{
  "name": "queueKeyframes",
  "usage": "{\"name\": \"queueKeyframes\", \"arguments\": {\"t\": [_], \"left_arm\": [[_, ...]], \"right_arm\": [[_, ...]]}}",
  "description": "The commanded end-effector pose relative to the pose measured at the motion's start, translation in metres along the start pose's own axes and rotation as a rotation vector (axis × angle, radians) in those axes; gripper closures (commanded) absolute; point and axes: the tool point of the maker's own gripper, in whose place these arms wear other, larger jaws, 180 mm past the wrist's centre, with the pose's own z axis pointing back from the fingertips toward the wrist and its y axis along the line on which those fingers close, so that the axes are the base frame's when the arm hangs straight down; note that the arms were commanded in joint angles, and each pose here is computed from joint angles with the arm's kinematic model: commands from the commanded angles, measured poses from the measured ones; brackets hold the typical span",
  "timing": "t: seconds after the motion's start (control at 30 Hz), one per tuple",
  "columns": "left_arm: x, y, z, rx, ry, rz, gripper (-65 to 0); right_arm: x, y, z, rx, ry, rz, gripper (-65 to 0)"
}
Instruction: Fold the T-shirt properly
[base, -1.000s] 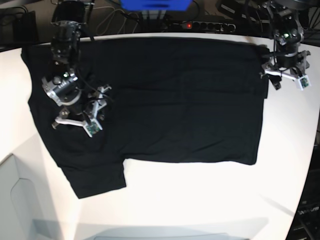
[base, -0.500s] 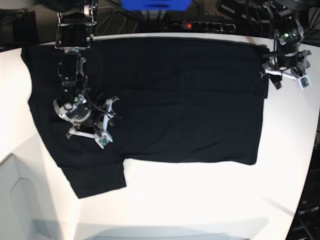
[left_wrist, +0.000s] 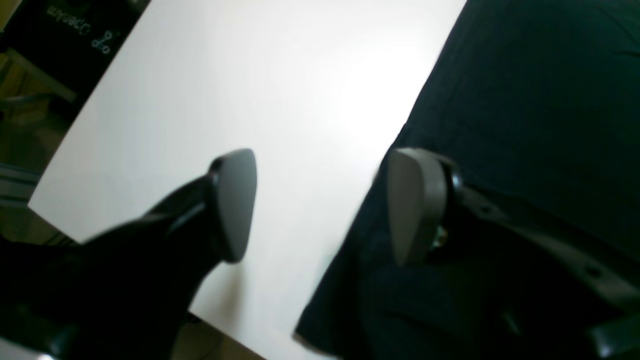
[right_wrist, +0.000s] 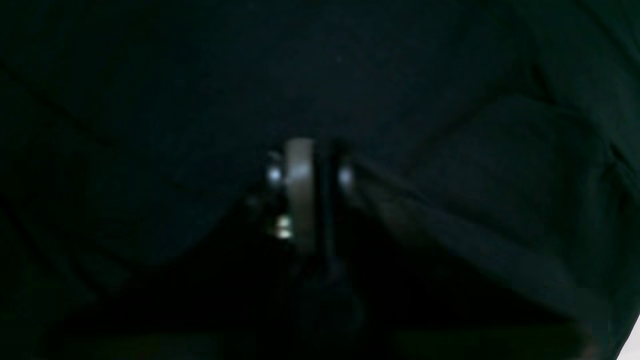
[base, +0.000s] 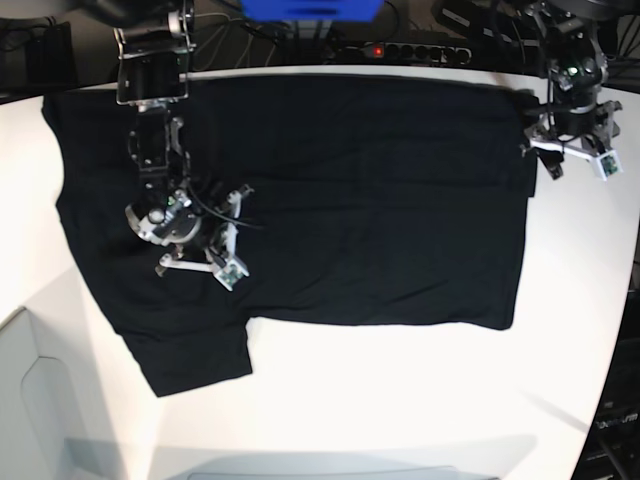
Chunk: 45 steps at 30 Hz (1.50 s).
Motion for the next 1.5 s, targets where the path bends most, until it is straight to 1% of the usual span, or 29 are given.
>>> {"name": "queueKeyframes", "arguments": {"t": [0.0,0.17,0.37,0.47,0.53,0.6,0.8,0.87,0.97,1.1,1.27,1.3,1.37,1.47], "left_arm": [[0.013,0.004,0.002,0.011,-0.044,-0.013,-40.3],[0.013,0.004,0.002,0.011,-0.044,-0.013,-40.3],[0.013,0.004,0.002,0.011,-0.044,-0.013,-40.3],[0.013,0.004,0.002,0.011,-0.044,-0.013,-40.3],[0.013,0.004,0.002,0.011,-0.044,-0.013,-40.3],[0.013,0.004,0.002,0.011,-0.044,-0.013,-40.3],[0.013,0.004,0.002,0.011,-0.043,-0.011,-40.3],[0.013,0.004,0.002,0.011,-0.044,-0.014,-40.3],[0.013,0.004,0.002,0.011,-0.044,-0.014,-40.3],[0.013,0.004,0.002,0.011,-0.044,-0.014,-40.3],[0.013,0.004,0.002,0.011,-0.044,-0.014,-40.3],[0.013,0.004,0.002,0.011,-0.044,-0.014,-40.4],[0.013,0.004,0.002,0.011,-0.044,-0.014,-40.4],[0.01,0.005,0.003,0.012,-0.035,-0.013,-40.4]], "right_arm": [[0.017,-0.009,0.005,-0.023,-0.049,0.004,0.0],[0.028,-0.015,0.012,-0.045,-0.078,0.015,0.0],[0.067,-0.016,0.034,-0.09,-0.192,0.031,0.0],[0.079,-0.01,0.038,-0.084,-0.226,0.023,0.0],[0.082,-0.009,0.038,-0.082,-0.231,0.025,0.0],[0.084,0.005,0.031,-0.046,-0.219,0.059,0.0],[0.068,0.034,0.01,0.035,-0.135,0.17,0.0],[0.068,0.037,0.008,0.043,-0.135,0.175,0.0],[0.075,0.032,0.011,0.029,-0.149,0.18,0.0],[0.079,0.023,0.013,0.009,-0.147,0.191,-6.7],[0.082,0.017,0.016,-0.005,-0.161,0.196,-19.4],[0.088,0.012,0.02,-0.021,-0.177,0.199,-22.3],[0.09,-0.008,0.034,-0.077,-0.203,0.16,-26.5],[0.087,-0.053,0.07,-0.217,-0.259,0.07,-29.6]]}}
